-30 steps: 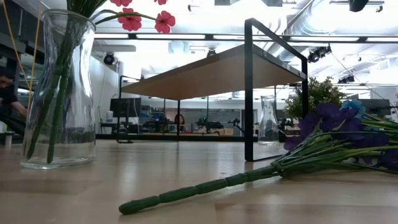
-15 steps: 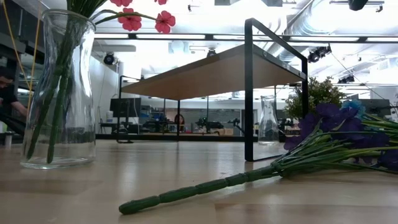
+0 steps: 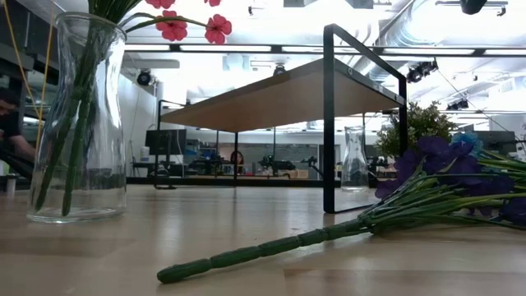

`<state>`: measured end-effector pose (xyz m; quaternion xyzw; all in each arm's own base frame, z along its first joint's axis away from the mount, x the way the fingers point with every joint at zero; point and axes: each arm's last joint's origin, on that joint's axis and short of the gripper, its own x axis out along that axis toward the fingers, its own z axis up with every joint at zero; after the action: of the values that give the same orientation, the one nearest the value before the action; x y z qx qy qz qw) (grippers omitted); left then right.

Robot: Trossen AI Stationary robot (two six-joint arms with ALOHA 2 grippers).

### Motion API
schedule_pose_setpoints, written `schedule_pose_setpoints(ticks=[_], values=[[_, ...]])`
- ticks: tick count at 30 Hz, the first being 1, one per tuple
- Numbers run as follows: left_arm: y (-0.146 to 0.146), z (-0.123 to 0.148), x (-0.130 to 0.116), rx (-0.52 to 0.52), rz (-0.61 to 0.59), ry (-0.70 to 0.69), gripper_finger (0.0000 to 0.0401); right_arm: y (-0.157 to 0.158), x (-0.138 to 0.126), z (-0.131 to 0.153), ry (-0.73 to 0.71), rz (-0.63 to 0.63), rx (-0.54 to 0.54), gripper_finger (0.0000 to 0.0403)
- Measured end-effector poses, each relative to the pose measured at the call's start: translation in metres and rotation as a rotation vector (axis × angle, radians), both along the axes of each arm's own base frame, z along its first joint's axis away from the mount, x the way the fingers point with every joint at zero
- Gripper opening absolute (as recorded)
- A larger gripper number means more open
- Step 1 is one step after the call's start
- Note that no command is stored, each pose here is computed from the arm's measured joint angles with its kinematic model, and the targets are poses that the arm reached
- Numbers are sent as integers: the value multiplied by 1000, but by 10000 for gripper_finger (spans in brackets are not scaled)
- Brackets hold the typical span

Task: Pick and place flowers into a vace then onto a shelf
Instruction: Put the orange tulip into the bottom transparent vase

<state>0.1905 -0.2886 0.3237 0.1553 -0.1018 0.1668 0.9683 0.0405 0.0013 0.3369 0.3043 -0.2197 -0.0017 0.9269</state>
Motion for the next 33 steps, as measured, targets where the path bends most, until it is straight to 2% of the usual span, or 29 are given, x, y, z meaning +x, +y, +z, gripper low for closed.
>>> schedule_pose_setpoints(ticks=[7,11,21,28,33], values=[[39,-18,-23,-72,-141,-92,20,2,7,-1,33,-12,-6,381],[50,-25,-29,-80,-186,-113,20,6,16,-2,70,-14,-19,381],[57,-38,-29,-102,-190,-97,20,13,37,-2,114,-12,-37,381],[60,-49,-31,-137,-213,-90,20,13,36,4,60,-35,-73,381],[60,-49,-31,-109,-233,-102,20,13,36,5,52,-38,-76,381]])
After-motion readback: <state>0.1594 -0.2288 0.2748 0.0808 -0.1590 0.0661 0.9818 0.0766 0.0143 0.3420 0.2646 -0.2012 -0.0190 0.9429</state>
